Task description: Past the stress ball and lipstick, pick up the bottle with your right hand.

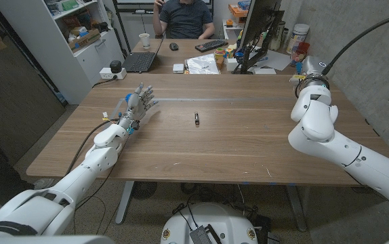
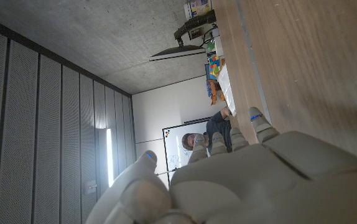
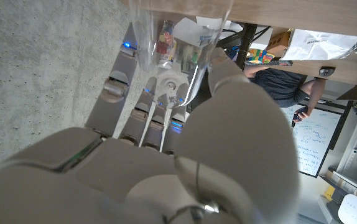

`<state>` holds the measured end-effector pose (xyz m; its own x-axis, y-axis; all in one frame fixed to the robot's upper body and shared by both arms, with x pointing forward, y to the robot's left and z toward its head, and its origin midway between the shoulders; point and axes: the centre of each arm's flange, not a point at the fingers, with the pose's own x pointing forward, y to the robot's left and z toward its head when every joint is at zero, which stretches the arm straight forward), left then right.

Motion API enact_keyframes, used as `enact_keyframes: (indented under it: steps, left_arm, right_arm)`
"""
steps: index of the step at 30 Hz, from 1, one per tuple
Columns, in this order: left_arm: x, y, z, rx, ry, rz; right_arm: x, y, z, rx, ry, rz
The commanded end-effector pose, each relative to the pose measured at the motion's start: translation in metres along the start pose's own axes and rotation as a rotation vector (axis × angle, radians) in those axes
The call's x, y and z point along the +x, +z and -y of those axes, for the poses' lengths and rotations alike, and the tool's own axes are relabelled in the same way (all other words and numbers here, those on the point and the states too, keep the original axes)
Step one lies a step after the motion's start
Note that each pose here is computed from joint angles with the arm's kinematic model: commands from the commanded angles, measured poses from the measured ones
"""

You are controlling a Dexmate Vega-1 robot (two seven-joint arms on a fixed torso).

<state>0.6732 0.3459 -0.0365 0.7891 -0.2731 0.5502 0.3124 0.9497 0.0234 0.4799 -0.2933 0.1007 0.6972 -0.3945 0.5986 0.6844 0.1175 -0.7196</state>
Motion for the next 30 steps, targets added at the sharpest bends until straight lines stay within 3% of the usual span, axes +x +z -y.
enact_keyframes:
  steps: [1,11,30]
  left_arm:
    - [-0.0024,0.0015,0.0001,0.006,0.003,0.0]
    - [-0.0038,0.0017,-0.001,0.003,0.004,0.003]
    - [-0.0059,0.0011,-0.0024,0.002,0.01,0.003]
  right_arm:
    - [0.0007,-0.0047,0.0048,0.116,-0.04,0.051]
    - [-0.0008,-0.0035,0.0055,0.093,-0.061,0.044]
    - [-0.0029,-0.003,0.0051,0.085,-0.032,0.043]
